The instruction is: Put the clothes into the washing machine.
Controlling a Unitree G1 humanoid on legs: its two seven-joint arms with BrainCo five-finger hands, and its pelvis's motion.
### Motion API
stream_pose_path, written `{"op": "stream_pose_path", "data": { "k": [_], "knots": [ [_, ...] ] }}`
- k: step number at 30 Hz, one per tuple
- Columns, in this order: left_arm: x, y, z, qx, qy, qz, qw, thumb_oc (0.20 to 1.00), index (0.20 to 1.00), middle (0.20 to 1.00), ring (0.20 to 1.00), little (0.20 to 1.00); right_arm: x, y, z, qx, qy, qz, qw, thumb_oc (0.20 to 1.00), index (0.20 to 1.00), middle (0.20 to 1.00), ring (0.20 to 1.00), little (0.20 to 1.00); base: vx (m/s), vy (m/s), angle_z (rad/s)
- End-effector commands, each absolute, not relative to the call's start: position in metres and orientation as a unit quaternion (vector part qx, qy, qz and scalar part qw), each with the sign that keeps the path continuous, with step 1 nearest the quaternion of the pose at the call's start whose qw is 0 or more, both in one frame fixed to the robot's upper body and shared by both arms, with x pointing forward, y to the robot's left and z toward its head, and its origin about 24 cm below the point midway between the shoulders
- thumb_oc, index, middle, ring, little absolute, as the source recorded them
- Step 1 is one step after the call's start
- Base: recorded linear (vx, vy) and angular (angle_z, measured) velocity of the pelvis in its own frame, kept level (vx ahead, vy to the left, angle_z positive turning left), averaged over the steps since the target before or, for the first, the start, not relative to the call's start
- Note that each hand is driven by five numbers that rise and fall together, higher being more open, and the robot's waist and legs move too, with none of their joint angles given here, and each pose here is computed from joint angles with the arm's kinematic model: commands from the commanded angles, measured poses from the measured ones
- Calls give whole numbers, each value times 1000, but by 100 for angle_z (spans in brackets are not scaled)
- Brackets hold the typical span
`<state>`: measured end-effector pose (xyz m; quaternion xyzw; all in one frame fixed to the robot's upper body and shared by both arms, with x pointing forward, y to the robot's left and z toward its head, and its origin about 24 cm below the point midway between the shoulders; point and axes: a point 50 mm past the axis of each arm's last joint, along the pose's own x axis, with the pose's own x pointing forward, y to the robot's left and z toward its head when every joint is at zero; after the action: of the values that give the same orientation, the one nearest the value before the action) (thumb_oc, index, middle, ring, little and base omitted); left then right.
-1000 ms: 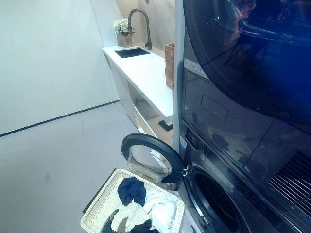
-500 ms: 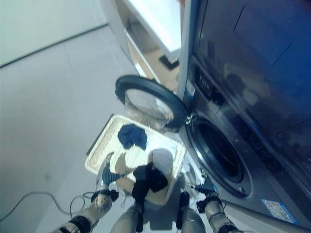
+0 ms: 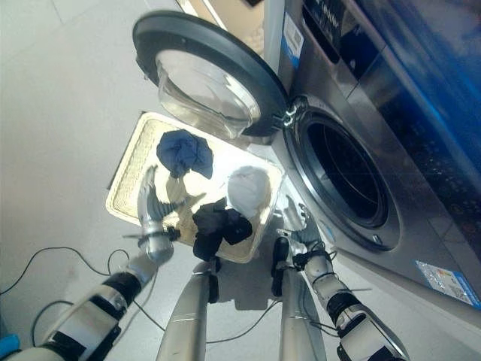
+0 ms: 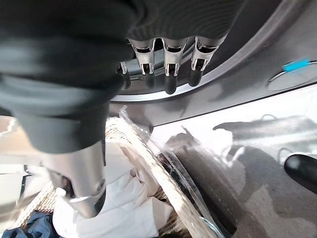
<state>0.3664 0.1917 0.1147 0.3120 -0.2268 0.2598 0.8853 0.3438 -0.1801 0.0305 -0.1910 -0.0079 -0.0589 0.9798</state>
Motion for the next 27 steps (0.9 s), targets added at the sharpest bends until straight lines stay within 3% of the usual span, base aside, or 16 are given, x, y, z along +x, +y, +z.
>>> {"op": "stream_pose_path", "data": {
  "k": [1,18,27],
  "knots": [
    [369,197,139,279,-259,311,871,1000,1000,1000,1000,1000,342,-173,37,-163,-29,-60,984,1000,1000,1000,1000,1000,3,32,-2],
    [392,254,201,302,-188,396,846,1000,1000,1000,1000,1000,347,-166,50,-153,-53,-51,986,1000,1000,1000,1000,1000,25,35,-3],
    [393,262,216,329,-195,407,829,1000,1000,1000,1000,1000,352,-168,62,-132,-78,-51,987,1000,1000,1000,1000,1000,4,15,-4]
  ]
}}
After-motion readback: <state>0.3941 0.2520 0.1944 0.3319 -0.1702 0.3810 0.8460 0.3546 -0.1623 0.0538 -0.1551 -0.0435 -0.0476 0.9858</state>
